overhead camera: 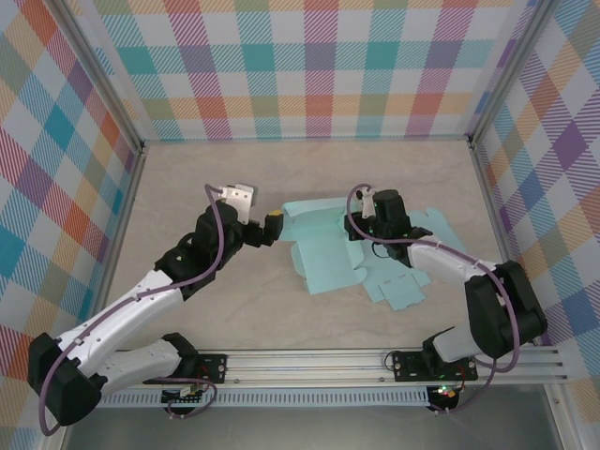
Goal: Fold the paper box
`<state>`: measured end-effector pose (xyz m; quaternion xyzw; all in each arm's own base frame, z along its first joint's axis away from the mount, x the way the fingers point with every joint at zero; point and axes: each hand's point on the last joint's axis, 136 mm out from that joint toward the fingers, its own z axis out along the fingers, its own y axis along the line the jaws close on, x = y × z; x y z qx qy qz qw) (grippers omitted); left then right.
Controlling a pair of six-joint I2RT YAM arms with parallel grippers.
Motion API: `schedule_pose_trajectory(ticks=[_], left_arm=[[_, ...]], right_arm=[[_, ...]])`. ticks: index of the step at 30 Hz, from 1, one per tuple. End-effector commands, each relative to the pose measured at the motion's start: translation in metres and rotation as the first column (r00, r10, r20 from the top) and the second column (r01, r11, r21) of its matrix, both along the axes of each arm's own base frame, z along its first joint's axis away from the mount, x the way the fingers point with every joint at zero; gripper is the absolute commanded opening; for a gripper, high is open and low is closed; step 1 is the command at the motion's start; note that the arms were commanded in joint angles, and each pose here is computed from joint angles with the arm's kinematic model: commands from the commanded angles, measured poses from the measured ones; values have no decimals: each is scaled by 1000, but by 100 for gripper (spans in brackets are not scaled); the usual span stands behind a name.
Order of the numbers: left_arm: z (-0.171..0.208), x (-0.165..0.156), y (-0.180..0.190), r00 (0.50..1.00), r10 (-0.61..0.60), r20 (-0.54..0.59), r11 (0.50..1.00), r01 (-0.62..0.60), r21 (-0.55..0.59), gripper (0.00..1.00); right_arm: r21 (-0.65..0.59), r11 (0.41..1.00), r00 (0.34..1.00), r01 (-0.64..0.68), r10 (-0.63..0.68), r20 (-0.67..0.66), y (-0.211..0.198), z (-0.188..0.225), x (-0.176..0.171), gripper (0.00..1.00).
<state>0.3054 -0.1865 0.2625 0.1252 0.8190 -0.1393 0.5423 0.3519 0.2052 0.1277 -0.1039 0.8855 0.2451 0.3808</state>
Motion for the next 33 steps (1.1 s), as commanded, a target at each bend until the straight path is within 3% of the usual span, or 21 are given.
schedule_pose_trajectory(ticks=[1,8,12,17,21,26,28,33], left_arm=[[-13,-9,-14,990,-118,-77,990,112,-80,100],[-29,-9,-37,966,-229,-124,971,216,-106,100],[-39,0,-39,969,-209,-134,976,198,-93,100],[-51,13,-36,979,-153,-132,986,144,-79,89],[-50,16,-37,984,-143,-107,986,131,-105,70],[-44,13,-42,981,-169,-98,979,156,-130,31],[-41,11,-43,980,-176,-98,977,162,-139,20],[-31,4,-48,975,-202,-89,967,185,-173,6]], right_arm=[[28,1000,998,-9,11,-57,4,13,-11,6],[8,1000,996,-10,10,-87,7,19,-17,6],[-3,1000,996,-10,10,-93,9,24,-20,6],[-2,1000,995,-12,12,-101,11,31,-26,6],[1,1000,994,-10,10,-111,13,35,-30,6],[-27,999,991,45,-48,-127,5,30,-30,6],[-44,996,988,80,-85,-130,-1,28,-28,7],[-83,986,979,146,-156,-134,-11,21,-23,7]])
